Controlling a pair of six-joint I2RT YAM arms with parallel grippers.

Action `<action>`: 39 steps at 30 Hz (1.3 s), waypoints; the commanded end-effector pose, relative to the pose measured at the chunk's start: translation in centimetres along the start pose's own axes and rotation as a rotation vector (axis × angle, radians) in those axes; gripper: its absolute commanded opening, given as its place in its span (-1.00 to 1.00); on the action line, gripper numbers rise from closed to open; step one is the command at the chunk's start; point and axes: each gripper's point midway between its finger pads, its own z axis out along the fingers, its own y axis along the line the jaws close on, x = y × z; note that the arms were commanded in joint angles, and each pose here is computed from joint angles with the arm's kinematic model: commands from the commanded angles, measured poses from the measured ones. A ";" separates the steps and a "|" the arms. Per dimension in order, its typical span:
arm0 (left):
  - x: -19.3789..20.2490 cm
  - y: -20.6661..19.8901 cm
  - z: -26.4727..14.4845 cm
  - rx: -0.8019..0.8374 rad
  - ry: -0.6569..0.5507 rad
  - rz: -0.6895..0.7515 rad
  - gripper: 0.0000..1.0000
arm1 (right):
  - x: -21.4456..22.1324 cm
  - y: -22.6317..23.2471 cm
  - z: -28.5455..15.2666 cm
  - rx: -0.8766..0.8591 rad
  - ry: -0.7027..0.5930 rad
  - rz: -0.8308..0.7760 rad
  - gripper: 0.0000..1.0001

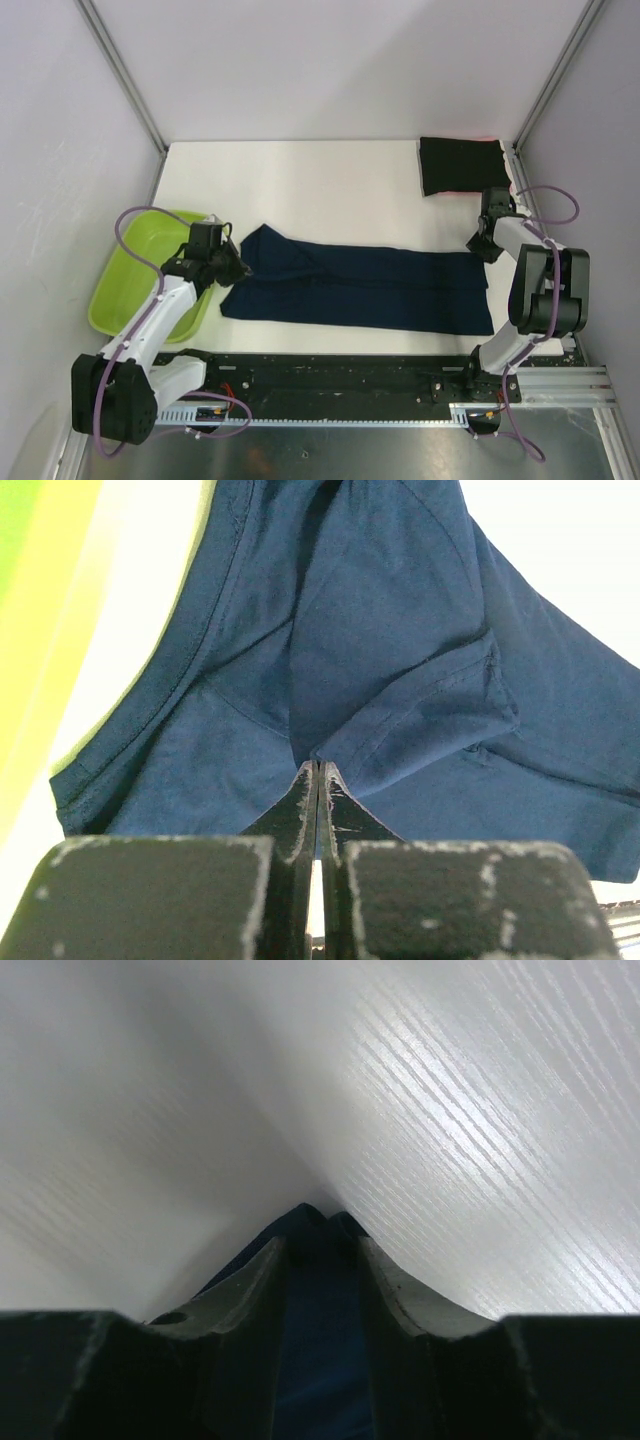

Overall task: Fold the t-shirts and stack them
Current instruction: Fold the other side of the tshirt into a rectangle

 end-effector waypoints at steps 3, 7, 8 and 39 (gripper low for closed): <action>-1.2 -0.8 -0.1 0.025 -0.036 -0.007 -1.00 | -1.2 0.4 0.3 0.028 -0.040 0.009 -0.48; -1.3 -0.8 -0.2 0.022 -0.041 -0.010 -1.00 | -2.0 -0.9 0.1 0.079 -0.060 0.020 -0.91; -1.3 -0.7 -0.1 0.021 -0.041 -0.011 -1.00 | -2.3 -1.2 0.0 0.094 -0.067 0.026 -0.95; 3.1 0.2 1.5 0.042 0.111 -0.068 -0.87 | -4.3 -2.1 -0.4 0.105 -0.048 0.069 0.01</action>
